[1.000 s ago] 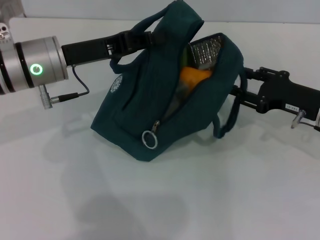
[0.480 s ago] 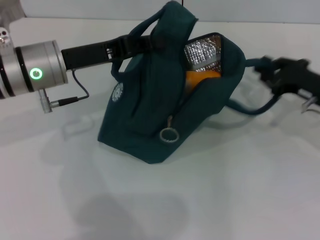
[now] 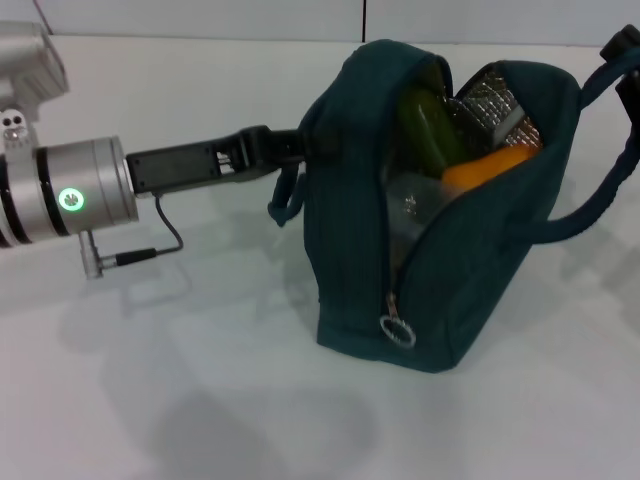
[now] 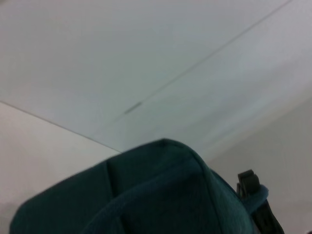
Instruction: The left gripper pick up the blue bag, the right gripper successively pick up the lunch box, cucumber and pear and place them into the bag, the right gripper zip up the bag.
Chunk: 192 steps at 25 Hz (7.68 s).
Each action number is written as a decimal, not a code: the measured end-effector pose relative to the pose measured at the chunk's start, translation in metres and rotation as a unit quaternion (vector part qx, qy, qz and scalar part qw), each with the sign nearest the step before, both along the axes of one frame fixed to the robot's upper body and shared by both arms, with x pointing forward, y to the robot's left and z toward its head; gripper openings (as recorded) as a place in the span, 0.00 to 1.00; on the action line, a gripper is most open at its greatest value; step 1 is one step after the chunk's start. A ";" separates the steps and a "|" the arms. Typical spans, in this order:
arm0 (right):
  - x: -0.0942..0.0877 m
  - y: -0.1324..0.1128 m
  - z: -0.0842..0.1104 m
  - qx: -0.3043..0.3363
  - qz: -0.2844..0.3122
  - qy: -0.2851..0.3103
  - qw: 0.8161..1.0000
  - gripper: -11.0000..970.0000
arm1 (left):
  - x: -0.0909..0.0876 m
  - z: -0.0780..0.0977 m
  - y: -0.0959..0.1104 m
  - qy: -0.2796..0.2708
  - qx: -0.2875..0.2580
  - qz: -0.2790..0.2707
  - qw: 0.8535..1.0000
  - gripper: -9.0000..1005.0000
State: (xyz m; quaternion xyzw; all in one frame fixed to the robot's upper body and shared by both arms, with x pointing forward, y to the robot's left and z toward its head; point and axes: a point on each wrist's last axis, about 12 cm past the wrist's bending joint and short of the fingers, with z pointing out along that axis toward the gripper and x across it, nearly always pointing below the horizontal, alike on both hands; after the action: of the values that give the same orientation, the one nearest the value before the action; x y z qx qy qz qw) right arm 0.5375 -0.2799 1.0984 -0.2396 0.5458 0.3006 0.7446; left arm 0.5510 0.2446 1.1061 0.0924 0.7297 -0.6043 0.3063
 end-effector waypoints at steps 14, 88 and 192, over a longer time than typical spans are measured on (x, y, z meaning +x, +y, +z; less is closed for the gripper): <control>0.001 -0.006 0.018 0.049 0.061 0.005 0.997 0.07 | -0.024 -0.020 -0.009 0.004 -0.048 -0.025 0.999 0.07; -0.035 0.072 -0.025 -0.158 0.441 0.288 0.835 0.87 | -0.016 -0.035 0.005 -0.022 -0.023 0.084 0.996 0.07; -0.021 0.058 -0.007 -0.021 0.281 0.128 0.951 0.03 | -0.036 -0.029 0.010 -0.212 -0.005 0.057 0.976 0.31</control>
State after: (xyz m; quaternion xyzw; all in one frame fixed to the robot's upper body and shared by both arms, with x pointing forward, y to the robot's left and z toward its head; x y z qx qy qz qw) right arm 0.5169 -0.2223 1.0913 -0.3582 0.5533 0.5147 0.5483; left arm 0.5148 0.2543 1.0773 0.1747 0.6490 -0.5563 0.4887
